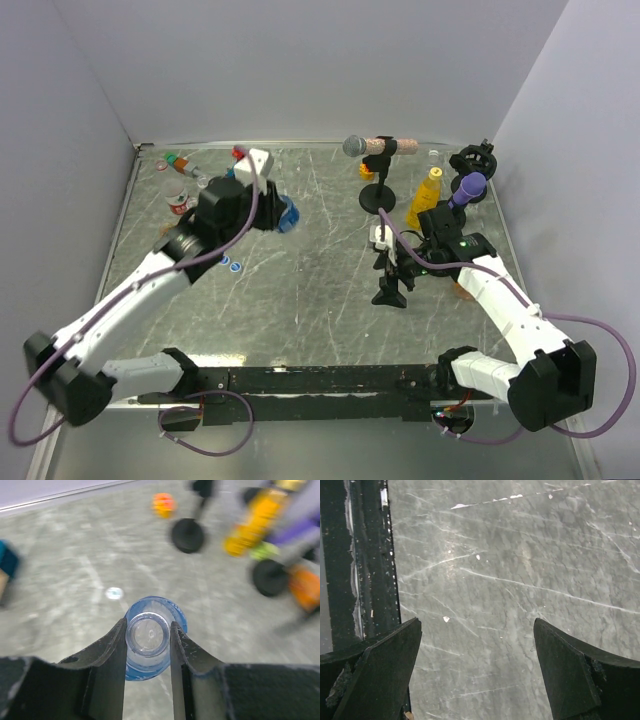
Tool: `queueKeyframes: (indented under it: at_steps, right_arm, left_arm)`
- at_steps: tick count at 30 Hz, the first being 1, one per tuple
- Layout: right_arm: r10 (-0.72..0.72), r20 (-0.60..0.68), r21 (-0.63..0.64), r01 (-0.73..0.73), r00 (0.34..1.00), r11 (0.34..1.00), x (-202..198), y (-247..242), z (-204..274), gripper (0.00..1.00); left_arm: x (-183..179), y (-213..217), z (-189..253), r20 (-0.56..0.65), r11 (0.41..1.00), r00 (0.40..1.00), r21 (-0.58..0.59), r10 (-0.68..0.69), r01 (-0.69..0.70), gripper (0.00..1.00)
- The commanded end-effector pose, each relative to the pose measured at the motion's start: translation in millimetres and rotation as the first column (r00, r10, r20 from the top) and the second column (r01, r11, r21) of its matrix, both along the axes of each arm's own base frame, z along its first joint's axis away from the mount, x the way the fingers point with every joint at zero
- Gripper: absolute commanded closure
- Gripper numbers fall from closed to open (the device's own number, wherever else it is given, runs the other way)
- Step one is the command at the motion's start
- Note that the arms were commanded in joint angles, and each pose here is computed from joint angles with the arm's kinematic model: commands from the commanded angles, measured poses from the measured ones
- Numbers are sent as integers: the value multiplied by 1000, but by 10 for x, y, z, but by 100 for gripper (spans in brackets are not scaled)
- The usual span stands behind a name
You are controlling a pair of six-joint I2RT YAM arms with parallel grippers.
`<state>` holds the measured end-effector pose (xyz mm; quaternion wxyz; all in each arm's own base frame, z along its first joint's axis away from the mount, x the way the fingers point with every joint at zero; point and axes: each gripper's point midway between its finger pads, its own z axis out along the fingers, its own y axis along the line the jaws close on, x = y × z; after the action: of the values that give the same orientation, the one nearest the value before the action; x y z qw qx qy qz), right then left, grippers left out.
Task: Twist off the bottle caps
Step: Place the bottle without the bottle cap at the center of the board.
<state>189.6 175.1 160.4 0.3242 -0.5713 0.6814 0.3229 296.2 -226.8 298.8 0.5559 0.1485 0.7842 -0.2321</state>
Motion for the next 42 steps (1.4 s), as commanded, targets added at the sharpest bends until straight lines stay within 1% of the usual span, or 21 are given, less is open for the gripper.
queueKeyframes:
  at_steps: [1, 6, 9, 13, 17, 21, 25, 31, 37, 42]
  right_arm:
    - [-29, 18, -12, 29, 999, 1000, 97, -16, -41, 1]
    - [-41, 27, -24, 42, 999, 999, 118, -28, -63, 1]
    - [-44, 24, -26, 44, 999, 999, 122, -29, -74, 1]
    - [-42, 21, -27, 43, 999, 999, 117, -26, -78, 1]
    - [-44, 22, -29, 44, 999, 999, 120, -30, -85, 1]
    - [-42, 18, -36, 43, 999, 998, 126, -32, -107, 1]
    - [-44, 15, -46, 44, 999, 998, 131, -36, -125, 1]
    - [-43, 8, -53, 43, 999, 998, 133, -35, -150, 1]
    - [-47, 2, -60, 47, 999, 997, 137, -43, -170, 1]
    - [-47, -1, -61, 47, 999, 997, 141, -41, -175, 1]
  left_arm:
    - [509, 309, -58, -8, 963, 973, 150, 230, -226, 99]
    - [1123, 387, -138, -2, 925, 947, 212, 322, -314, 99]
    - [1449, 356, -215, -24, 917, 940, 232, 339, -325, 99]
    - [1781, 337, -385, -49, 900, 931, 280, 362, -335, 99]
    - [1998, 326, -547, -83, 899, 926, 286, 369, -332, 99]
    - [2126, 258, -605, -95, 907, 930, 272, 356, -320, 99]
    - [2177, 206, -584, -95, 914, 932, 253, 349, -316, 99]
    - [2205, 171, -577, -82, 920, 935, 229, 344, -319, 99]
    - [2227, 146, -658, -89, 924, 936, 219, 340, -314, 99]
    - [2232, 121, -693, -95, 928, 937, 205, 335, -311, 97]
